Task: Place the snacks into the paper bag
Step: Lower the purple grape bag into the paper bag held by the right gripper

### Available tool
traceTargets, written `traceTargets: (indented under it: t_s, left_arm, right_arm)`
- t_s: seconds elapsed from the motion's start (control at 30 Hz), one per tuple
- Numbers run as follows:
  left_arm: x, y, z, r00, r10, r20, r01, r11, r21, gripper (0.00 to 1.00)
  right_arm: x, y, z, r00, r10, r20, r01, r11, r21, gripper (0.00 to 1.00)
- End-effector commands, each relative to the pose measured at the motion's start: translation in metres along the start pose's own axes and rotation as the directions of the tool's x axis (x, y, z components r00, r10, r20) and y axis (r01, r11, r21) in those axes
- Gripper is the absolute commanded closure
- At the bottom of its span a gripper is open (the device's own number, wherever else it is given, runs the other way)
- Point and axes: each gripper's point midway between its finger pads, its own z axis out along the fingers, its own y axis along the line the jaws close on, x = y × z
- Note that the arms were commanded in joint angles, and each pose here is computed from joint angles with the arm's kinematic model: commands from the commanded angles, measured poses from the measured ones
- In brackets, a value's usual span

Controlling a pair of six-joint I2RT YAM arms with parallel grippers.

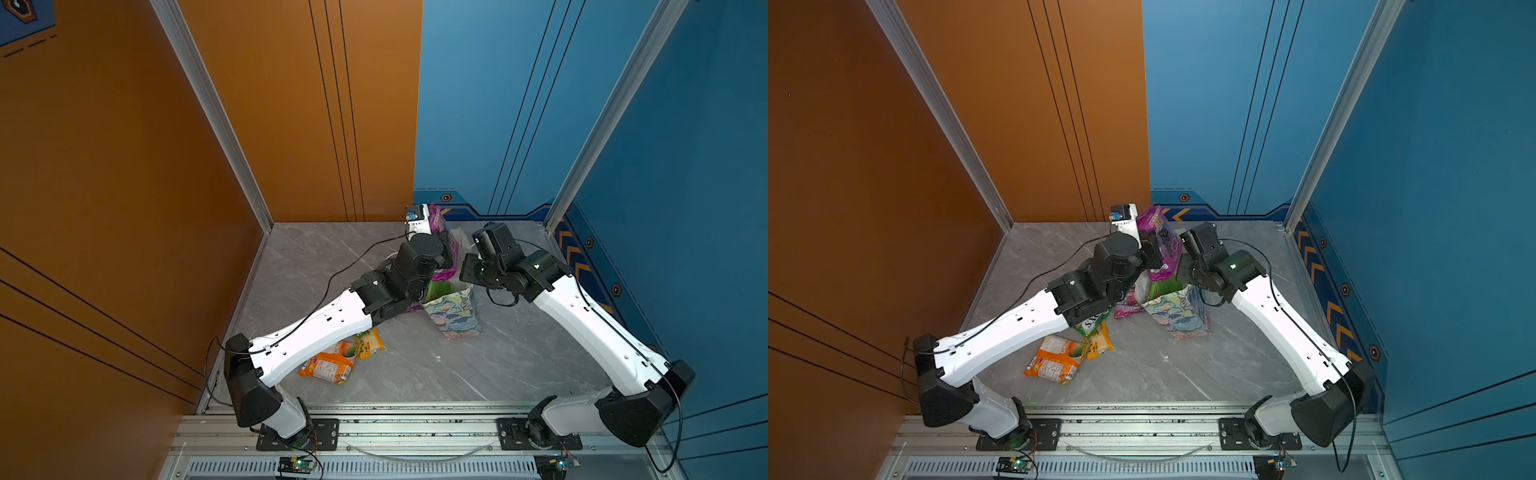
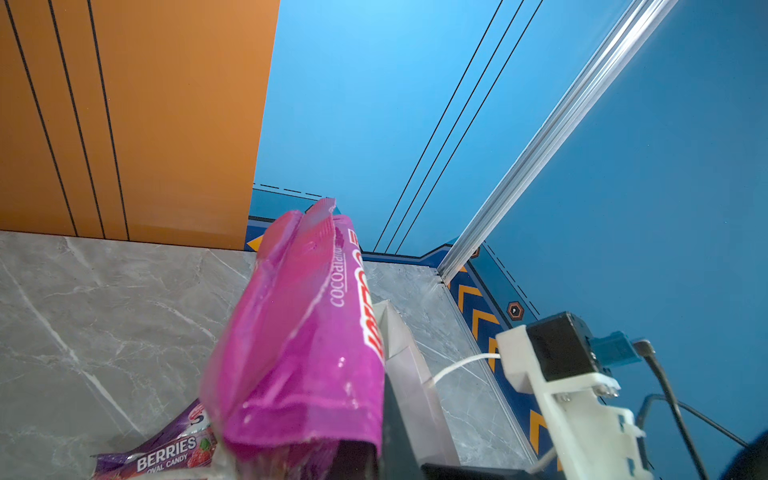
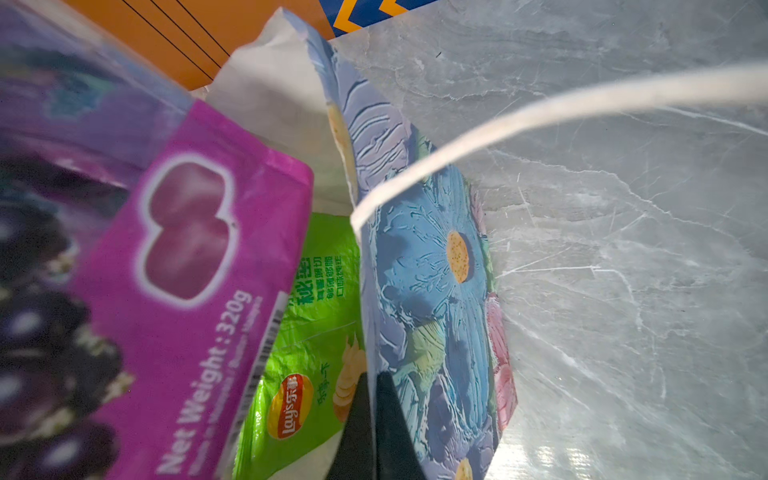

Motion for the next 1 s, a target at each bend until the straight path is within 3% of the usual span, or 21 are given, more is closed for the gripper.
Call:
traceTargets:
  t_s: [0.0,0.47,0.97]
  left_arm:
    - [-0.034,-0.007,-0.001,0.986,-0.081,0.143,0.077,0.997,0.028,1.00]
    - [0.003,0.003,0.011,0.990,-0.052,0.135,0.049,0.998,0.027,1.00]
    - [0.042,-0.020,0.022,0.999,0.005,0.038,-0.009,0.992,0.124,1.00]
  right_arm:
    - [-0.002,0.009,-0.005,0.999,0.035,0.015,-0.034,0.998,-0.051,1.00]
    - [-0.003,0.007,-0.001,0.997,0.074,0.025,-0.072,0.996,-0.060,1.00]
    - [-0.006,-0.005,-0.004,0.996,0.084,0.031,-0.082,0.995,-0.047,1.00]
